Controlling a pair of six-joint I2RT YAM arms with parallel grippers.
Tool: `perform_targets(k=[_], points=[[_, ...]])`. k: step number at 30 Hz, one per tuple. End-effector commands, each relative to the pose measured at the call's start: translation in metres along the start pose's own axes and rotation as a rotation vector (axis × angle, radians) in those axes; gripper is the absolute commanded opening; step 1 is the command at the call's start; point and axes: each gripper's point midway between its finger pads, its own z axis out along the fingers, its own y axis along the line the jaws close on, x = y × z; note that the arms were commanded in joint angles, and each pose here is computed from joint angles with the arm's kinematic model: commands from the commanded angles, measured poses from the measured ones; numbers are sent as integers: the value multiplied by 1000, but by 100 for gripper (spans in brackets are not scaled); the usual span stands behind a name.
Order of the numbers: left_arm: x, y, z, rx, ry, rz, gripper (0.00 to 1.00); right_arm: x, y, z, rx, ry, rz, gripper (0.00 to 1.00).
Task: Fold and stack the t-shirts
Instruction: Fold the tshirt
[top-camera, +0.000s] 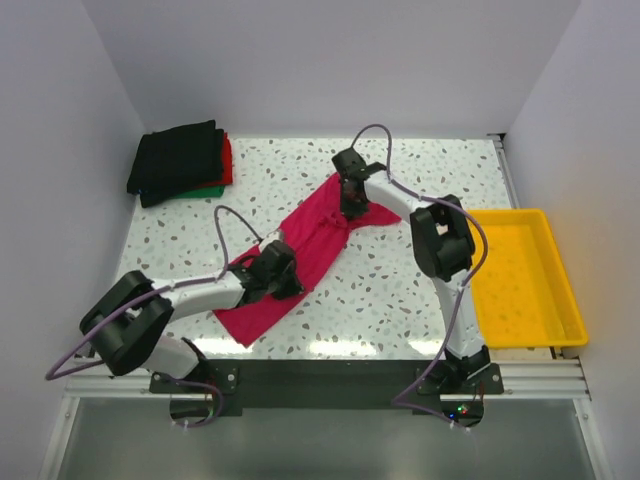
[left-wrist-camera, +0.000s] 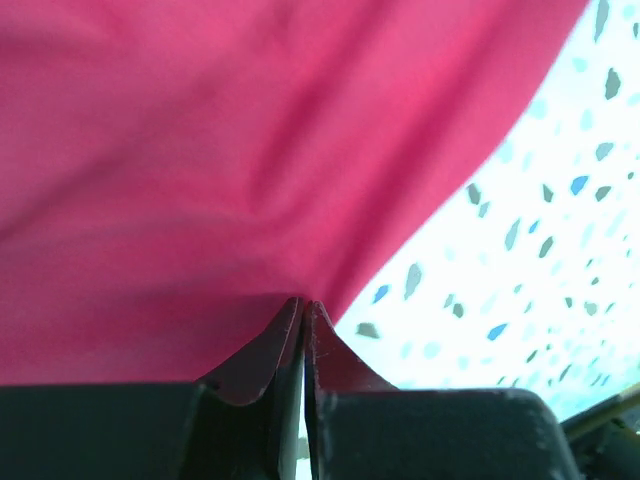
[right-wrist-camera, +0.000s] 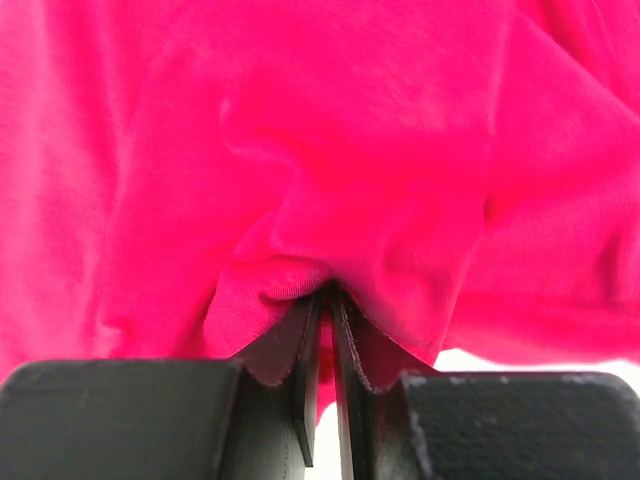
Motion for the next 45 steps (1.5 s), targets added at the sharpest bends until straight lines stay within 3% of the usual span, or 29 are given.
perform_targets(k=[1,6,11,15,21,27,33,39,45], points=[[-25,-64,8,152,-23,-71,10,0,-22,24,125,57,-189,14],[-44,-119,23,254,-12,-73,13,-44,-22,31,166,-46,-316,21],[-67,-144,19,262,-47,43,17,-73,-18,1,158,-102,-370,29],[-85,-111,6,96,-132,183,21,-84,-4,-49,23,-174,-289,35],[-74,-43,7,-130,-111,390,17,-91,-14,-66,-33,-201,-142,35],[-51,-6,12,-197,-69,436,15,-99,-51,-30,-20,-143,54,34],[-31,2,21,-225,-21,483,14,-87,-72,22,24,-68,124,30],[3,-10,26,-154,47,484,12,-84,-97,61,64,-14,174,27],[27,-40,29,-53,91,442,12,-104,-114,74,104,-41,160,27]])
